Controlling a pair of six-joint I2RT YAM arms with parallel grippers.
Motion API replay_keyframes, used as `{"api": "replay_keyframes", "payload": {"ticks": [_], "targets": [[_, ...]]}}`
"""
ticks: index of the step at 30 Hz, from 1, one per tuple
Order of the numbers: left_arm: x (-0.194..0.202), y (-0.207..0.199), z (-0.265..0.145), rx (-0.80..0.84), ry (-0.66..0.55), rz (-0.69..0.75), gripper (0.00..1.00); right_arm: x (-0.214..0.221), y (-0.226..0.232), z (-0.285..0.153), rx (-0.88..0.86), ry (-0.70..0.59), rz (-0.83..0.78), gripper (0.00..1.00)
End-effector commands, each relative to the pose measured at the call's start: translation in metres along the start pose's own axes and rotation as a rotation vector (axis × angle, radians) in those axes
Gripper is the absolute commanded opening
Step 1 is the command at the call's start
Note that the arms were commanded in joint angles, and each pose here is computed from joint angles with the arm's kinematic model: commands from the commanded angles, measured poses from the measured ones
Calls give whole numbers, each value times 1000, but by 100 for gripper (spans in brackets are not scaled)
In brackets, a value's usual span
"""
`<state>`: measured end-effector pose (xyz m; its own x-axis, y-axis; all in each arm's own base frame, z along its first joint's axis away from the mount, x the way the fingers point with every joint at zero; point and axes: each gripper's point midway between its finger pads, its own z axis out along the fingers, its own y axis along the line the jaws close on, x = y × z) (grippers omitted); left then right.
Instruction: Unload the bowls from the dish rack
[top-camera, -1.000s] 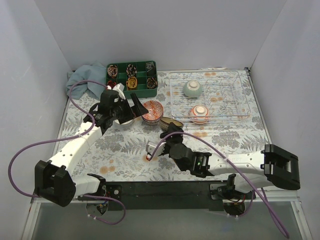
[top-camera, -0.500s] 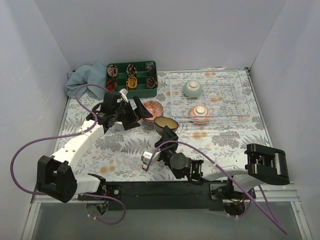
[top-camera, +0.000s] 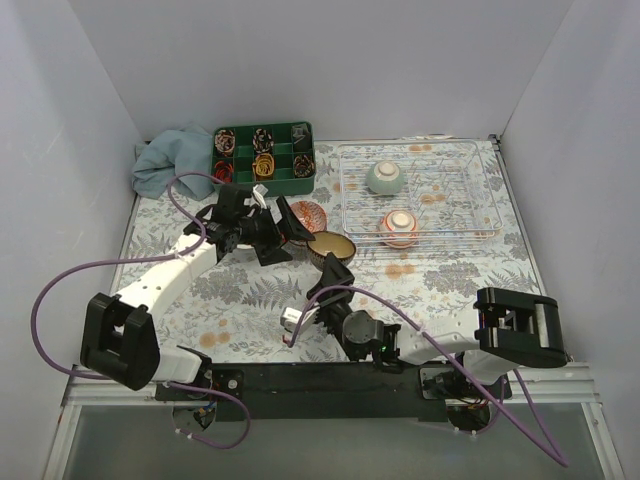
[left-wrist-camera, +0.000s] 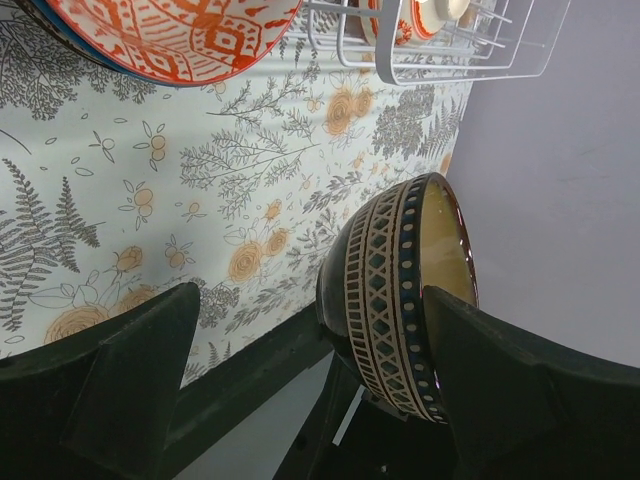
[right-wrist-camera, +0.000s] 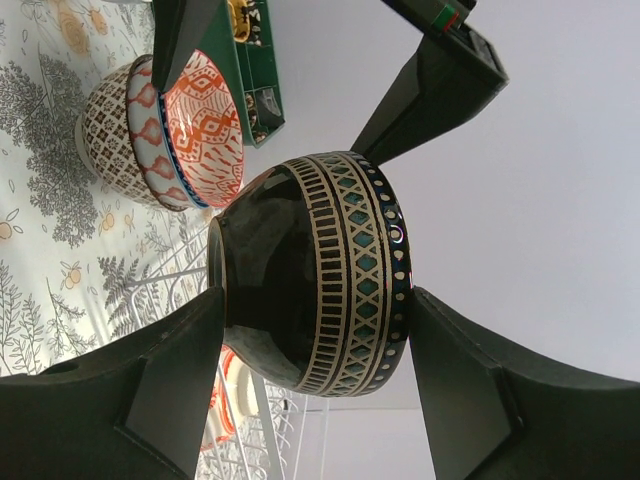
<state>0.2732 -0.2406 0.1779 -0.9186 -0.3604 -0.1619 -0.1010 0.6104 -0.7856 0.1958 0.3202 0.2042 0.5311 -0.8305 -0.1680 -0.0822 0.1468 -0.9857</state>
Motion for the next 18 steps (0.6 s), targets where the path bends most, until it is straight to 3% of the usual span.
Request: {"api": "replay_keyframes", "payload": {"ticks": [1,13,18], "targets": [[8,-14,-3,37,42,11,91,-4,-27,-4,109,-7,89,1],[32,1,18,-54,146,49,77,-8,-24,-6,157,-8,12,1],[26,6,19,-128,103,102,63,-9,-18,-6,161,-8,-13,1]]}}
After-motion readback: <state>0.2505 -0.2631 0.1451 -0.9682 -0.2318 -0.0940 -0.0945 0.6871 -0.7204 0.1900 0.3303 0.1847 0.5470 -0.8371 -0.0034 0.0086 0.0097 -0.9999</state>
